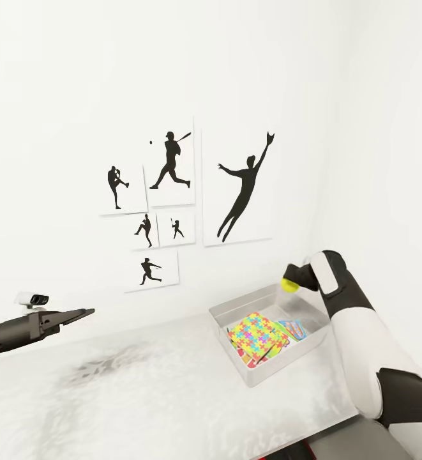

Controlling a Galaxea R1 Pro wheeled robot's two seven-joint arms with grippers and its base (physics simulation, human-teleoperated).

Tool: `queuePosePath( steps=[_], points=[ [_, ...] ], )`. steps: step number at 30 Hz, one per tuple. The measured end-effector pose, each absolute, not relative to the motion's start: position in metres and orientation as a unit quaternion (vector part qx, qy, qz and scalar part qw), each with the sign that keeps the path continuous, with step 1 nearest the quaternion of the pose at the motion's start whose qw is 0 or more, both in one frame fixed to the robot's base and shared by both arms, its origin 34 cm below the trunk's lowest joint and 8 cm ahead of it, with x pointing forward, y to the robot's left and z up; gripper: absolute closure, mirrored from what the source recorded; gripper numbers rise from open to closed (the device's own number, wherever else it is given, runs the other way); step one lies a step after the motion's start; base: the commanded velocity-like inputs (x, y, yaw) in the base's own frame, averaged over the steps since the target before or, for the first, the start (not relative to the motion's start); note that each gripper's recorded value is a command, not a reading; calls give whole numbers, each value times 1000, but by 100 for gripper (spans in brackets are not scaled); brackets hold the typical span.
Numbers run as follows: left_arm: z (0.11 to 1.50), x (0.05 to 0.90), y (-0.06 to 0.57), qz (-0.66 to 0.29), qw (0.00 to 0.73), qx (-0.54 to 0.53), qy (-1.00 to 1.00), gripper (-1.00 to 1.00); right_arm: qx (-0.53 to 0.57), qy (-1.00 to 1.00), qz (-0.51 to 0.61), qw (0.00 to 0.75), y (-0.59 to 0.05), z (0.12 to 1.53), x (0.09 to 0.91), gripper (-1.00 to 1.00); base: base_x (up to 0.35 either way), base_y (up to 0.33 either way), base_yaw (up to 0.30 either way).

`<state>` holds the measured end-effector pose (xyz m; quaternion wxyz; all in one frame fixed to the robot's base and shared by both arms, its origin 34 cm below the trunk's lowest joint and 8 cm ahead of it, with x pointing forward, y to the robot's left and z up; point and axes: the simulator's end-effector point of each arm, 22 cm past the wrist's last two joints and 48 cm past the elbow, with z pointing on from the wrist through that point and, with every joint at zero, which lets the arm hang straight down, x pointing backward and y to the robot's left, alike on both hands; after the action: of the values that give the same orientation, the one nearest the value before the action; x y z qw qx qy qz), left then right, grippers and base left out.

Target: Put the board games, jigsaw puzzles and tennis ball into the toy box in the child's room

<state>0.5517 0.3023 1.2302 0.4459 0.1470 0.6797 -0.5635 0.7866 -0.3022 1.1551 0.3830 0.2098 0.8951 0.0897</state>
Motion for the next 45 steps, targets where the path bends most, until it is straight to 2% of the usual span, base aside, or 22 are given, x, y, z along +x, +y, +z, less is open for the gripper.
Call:
queuePosePath(
  steps=[19, 45],
  points=[
    [1230, 552, 302, -563, 446, 147, 680, -100, 220, 886, 7, 408, -349, 1170, 792, 100, 0, 0, 0],
    [1232, 551, 299, -560, 448, 156, 680, -100, 222, 886, -3, 407, -354, 1161, 792, 100, 0, 0, 0]
  ],
)
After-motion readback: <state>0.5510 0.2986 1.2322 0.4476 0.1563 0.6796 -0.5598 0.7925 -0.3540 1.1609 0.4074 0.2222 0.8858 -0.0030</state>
